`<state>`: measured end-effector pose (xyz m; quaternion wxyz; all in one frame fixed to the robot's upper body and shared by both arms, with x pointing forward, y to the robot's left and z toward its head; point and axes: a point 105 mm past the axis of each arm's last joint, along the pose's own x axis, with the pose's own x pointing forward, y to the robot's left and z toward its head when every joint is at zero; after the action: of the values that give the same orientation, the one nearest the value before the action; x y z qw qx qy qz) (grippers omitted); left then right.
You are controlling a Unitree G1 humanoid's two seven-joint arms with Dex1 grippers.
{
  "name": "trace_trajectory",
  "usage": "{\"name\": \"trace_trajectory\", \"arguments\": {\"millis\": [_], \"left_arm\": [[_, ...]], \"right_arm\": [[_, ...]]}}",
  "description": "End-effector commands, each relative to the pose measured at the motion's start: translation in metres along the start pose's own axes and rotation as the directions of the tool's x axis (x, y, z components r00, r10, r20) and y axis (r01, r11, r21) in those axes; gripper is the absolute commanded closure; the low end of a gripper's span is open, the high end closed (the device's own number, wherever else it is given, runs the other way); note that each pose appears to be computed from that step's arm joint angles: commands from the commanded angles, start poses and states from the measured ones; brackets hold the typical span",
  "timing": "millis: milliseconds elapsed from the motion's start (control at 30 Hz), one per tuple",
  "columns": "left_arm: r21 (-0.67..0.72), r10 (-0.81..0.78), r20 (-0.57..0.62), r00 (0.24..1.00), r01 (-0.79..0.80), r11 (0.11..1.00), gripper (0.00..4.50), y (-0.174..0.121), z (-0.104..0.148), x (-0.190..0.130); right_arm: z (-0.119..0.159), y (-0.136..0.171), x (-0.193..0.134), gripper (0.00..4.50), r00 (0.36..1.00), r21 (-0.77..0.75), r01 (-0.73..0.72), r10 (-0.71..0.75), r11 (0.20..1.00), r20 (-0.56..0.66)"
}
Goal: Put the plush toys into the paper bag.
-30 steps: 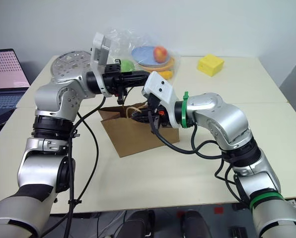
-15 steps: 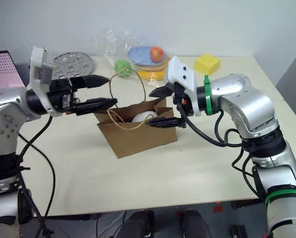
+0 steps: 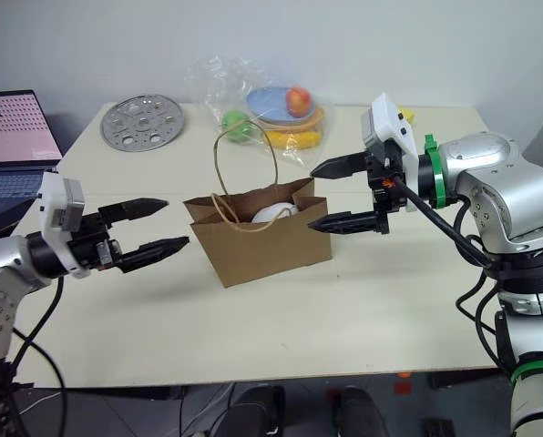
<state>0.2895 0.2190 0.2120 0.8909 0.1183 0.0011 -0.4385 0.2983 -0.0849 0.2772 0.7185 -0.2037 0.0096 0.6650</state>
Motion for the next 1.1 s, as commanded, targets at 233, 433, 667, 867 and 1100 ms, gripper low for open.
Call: {"name": "trace_trajectory", "arguments": {"millis": [233,433,667,867,1100], "left_arm": [[0.053,0.005,0.003,1.000,-0.006,0.999,0.01,0.020,-0.011,0.011],[0.016,-0.086,0.050,0.995,0.085,0.996,0.01,0.010,-0.007,0.032],[0.005,-0.140,0.022,0.990,0.140,0.990,0.01,-0.001,-0.015,0.043],[-0.072,-0.175,-0.069,0.982,0.170,0.983,0.01,-0.010,-0.040,0.045],[-0.036,-0.172,-0.001,0.985,0.172,0.984,0.90,-0.007,-0.032,0.050]], "right_arm": [[0.009,0.003,-0.007,0.00,0.999,-0.030,0.044,-0.044,0.999,0.007],[0.011,0.004,-0.007,0.00,0.998,-0.023,0.057,-0.057,0.998,0.009],[0.012,0.002,-0.005,0.00,0.997,-0.019,0.073,-0.073,0.997,0.014],[0.006,0.003,-0.001,0.00,0.996,-0.005,0.084,-0.084,0.996,0.017],[0.001,0.002,0.001,0.00,0.995,0.005,0.102,-0.102,0.995,0.015]]}}
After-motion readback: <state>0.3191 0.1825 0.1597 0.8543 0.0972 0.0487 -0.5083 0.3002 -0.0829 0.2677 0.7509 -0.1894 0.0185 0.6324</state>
